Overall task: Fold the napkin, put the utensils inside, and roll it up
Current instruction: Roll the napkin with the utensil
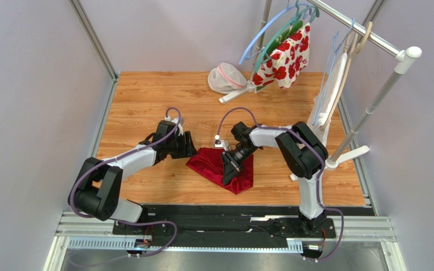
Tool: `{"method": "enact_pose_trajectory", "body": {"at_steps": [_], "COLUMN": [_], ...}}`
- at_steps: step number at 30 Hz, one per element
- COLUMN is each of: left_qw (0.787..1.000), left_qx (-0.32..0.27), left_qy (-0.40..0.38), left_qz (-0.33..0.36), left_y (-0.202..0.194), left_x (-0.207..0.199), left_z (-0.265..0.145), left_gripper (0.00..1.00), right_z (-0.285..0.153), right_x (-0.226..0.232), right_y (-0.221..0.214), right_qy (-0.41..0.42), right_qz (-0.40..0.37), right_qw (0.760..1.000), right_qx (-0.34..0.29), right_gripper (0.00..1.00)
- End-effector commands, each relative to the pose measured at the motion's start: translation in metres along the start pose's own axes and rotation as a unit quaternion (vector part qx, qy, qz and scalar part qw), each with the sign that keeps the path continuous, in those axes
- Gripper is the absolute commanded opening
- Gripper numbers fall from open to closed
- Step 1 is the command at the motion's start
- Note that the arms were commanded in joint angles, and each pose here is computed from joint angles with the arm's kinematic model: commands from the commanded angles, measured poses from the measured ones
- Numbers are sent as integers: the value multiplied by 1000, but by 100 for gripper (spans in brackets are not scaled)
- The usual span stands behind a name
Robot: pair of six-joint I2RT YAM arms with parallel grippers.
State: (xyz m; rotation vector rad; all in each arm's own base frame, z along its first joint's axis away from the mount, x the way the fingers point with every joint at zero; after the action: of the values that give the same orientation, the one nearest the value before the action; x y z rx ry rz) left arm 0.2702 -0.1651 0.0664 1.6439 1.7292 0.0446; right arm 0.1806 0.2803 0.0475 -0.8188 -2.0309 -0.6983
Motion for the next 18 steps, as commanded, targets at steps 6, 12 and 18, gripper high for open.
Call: {"method": "enact_pose_trajectory", "body": {"at_steps": [6,12,18], "left_qw": [998,1000,999], "left_qx": [-35,-27,-30], "left_qy": [57,15,12], "left_qz": [16,-1,-8], "left_y": [22,20,15], "left_x": [12,8,9], "left_z": [-16,-18,-23], "left_gripper": [61,61,61], "right_z": [-9,1,19], "right_x": [-5,5,7], "right_y": [15,17,5], "right_qy": [-312,-422,-439], "right_qz": [-156,-209,-193], "right_qw": [937,882,878], "right_qx": [18,16,7], "right_gripper": [0,0,0]}}
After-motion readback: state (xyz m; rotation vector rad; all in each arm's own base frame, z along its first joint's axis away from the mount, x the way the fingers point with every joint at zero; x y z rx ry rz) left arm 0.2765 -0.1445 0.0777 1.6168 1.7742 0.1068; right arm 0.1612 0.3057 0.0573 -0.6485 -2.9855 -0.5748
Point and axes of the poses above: each gripper's point midway between its finger pads, its own z axis out along the fingers, its own x axis along the line the jaws close on, y = z × x, the point moved 3 cm from there along -z, back along the fingers, and after that the axes turned 2 degrees about -z, right-handed, at the moved point
